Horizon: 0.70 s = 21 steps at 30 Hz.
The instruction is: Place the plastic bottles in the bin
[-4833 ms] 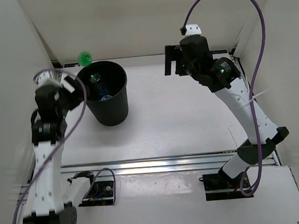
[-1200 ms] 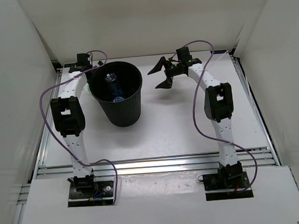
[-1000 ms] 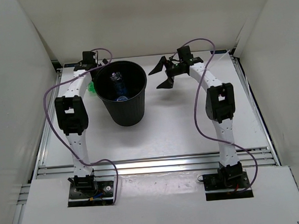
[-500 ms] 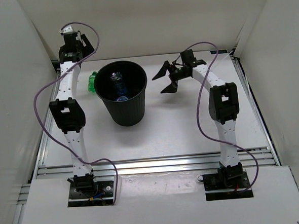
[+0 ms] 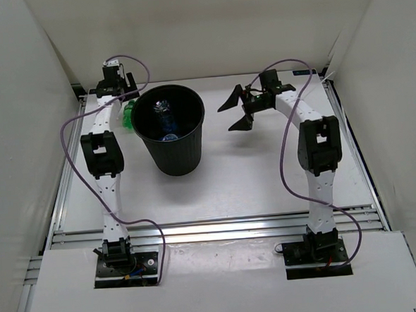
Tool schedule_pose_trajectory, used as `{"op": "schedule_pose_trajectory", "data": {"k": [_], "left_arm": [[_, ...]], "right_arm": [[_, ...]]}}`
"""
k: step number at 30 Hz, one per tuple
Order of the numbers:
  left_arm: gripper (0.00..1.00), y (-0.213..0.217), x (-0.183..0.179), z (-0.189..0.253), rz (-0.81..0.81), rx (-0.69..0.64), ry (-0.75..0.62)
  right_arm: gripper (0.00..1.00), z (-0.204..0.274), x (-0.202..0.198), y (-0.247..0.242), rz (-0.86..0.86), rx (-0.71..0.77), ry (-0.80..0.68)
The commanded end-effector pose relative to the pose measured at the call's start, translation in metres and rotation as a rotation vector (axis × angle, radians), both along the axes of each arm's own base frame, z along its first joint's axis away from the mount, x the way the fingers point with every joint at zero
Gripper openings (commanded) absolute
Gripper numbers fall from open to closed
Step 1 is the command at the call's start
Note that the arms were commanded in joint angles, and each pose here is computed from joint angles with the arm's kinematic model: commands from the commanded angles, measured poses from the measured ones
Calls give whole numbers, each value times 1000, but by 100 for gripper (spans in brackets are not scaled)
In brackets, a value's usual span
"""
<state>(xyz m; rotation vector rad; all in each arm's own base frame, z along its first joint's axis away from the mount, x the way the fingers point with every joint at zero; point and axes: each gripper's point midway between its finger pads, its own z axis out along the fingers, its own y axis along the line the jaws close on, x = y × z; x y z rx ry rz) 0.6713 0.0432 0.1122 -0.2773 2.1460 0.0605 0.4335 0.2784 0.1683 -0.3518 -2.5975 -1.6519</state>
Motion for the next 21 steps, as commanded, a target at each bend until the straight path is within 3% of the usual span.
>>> {"op": "schedule_pose_trajectory", "data": {"k": [1, 8, 15, 16, 19, 21], "left_arm": [[96, 2, 3, 40, -47, 10, -74], [95, -9, -23, -12, -99, -26, 61], [93, -10, -32, -31, -93, -38, 104], [90, -11, -32, -36, -85, -50, 112], [60, -11, -35, -41, -79, -59, 123], [46, -10, -39, -42, -71, -54, 131]], "right_arm": [[100, 28, 2, -19, -13, 45, -72], [100, 13, 1, -36, -48, 34, -20], [100, 14, 2, -46, -73, 26, -22], [100, 11, 1, -46, -73, 24, -11], [100, 12, -2, -51, -79, 22, -15], [100, 7, -1, -55, -89, 12, -15]]}}
